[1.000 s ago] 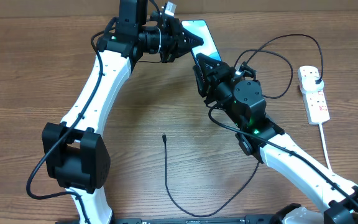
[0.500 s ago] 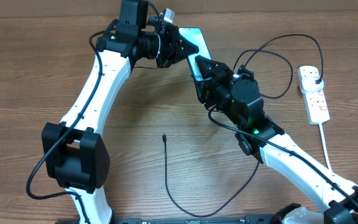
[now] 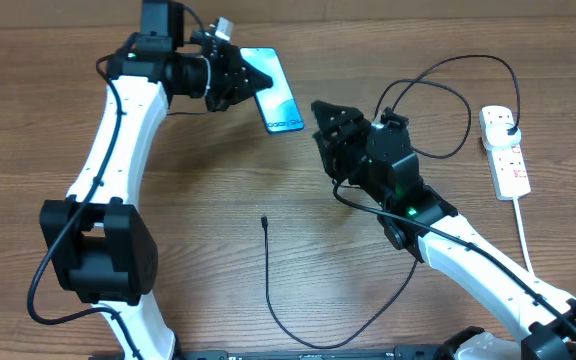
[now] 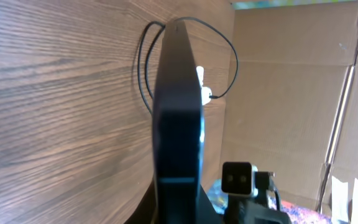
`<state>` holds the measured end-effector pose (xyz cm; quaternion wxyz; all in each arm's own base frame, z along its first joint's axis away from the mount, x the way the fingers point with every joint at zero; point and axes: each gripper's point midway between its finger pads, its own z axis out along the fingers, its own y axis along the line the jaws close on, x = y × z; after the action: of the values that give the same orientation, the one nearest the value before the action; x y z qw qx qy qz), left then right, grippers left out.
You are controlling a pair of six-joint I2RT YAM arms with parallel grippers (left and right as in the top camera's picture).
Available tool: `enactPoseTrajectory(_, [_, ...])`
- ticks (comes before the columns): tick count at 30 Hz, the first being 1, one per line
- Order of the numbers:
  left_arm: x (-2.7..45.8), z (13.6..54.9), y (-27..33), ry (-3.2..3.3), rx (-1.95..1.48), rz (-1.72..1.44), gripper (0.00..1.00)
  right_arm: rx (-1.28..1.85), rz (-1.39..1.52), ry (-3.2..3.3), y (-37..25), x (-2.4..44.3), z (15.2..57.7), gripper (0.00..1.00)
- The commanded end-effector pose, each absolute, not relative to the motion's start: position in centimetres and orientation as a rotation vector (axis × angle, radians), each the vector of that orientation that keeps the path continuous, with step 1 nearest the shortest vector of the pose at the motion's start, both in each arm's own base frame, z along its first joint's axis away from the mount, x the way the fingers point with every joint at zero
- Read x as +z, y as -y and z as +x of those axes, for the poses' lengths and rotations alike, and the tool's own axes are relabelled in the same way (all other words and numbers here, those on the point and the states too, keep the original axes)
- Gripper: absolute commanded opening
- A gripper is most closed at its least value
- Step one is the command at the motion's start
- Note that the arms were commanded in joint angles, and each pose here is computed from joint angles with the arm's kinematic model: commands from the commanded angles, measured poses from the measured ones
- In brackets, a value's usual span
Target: Plug charger to phone and switch on socket
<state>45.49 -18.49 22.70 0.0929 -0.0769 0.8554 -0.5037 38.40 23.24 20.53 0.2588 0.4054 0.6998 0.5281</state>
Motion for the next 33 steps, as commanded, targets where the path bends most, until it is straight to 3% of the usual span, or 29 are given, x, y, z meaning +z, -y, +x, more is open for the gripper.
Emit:
enactPoseTrajectory(1, [25.1, 44.8, 18.4, -2.442, -1.586, -0.038, 0.04, 1.388, 0.985, -1.933, -23.4, 21.2, 38.4, 0.68])
enactPoseTrajectory(13, [25.8, 43.4, 16.4, -2.382, -1.677, 0.061, 0.04, 1.2, 0.889, -2.168, -23.1, 16.9, 36.3, 0.83])
enactPoseTrajectory(33, [27.2, 39.8, 15.2, -2.309, -1.887, 0.107, 0.04, 0.814, 0.483, -2.606, -21.0, 9.9, 30.3, 0.92])
